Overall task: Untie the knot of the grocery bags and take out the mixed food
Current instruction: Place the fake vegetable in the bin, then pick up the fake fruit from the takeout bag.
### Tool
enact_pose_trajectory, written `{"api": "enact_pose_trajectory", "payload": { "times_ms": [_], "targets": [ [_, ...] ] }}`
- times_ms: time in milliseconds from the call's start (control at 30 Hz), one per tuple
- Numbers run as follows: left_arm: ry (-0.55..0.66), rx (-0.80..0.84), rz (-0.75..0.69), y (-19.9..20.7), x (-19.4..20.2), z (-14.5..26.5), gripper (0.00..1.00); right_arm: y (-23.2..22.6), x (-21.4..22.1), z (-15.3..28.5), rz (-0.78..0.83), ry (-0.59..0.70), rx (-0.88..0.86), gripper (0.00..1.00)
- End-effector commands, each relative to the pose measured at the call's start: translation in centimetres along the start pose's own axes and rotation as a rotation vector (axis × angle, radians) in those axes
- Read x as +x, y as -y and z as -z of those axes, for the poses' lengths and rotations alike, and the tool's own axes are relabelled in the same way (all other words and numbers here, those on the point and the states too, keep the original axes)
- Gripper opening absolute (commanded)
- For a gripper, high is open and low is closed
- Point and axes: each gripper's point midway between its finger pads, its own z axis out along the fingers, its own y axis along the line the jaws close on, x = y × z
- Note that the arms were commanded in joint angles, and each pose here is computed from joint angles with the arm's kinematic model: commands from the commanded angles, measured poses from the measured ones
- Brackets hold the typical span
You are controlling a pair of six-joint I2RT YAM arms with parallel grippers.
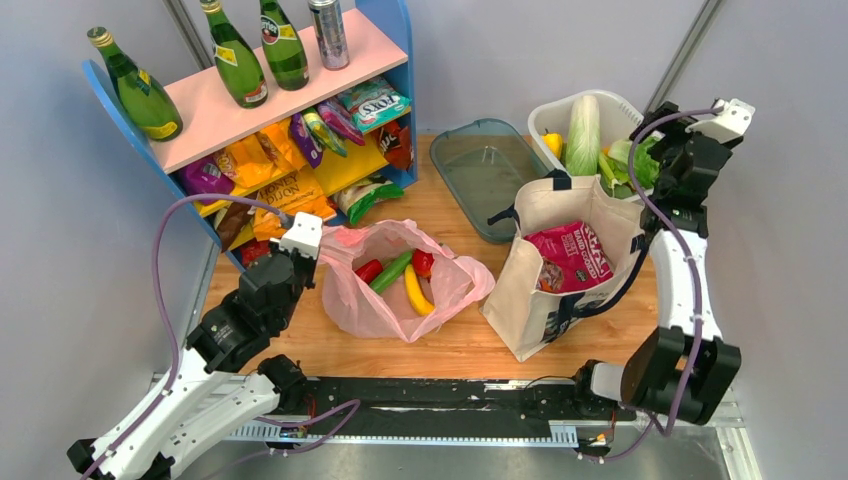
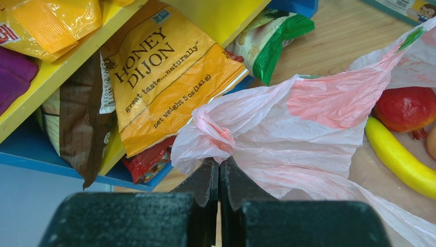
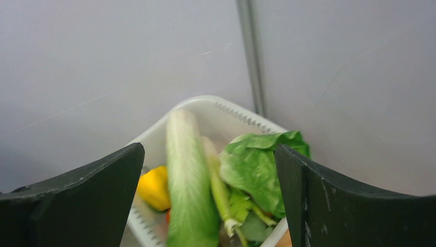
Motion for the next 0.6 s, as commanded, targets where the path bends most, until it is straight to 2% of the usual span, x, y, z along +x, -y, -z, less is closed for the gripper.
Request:
{"api": "enact_pose_trajectory", "payload": {
  "times_ms": [0, 167, 233, 367, 567],
  "targets": [
    [0.050, 0.007, 0.024, -0.1, -1.2, 0.1, 0.00, -5.2, -0.9, 5.1, -0.116, -0.115, -0.265, 0.99],
    [0.123, 0.116, 0.034, 1.2, -2.3, 1.0, 0.00, -13.4, -1.9, 13.9, -0.237, -0.205, -0.741, 0.95],
    [0.188, 0.251, 0.031, 3.3, -3.2, 1.8, 0.00, -16.8, -1.2, 17.2, -0.211, -0.255, -0.893, 0.95],
    [0.264, 0.388, 0.020, 5.2, -4.0, 3.2, 0.00, -23.1, 0.6, 23.9, -0.115, -0.327, -1.106, 0.95],
    [0.252, 0.404, 0.010, 5.6, -3.8, 3.1, 0.00, -28.6, 2.7, 35.5, -0.040, -0.377, -1.493, 0.90]
  ]
}}
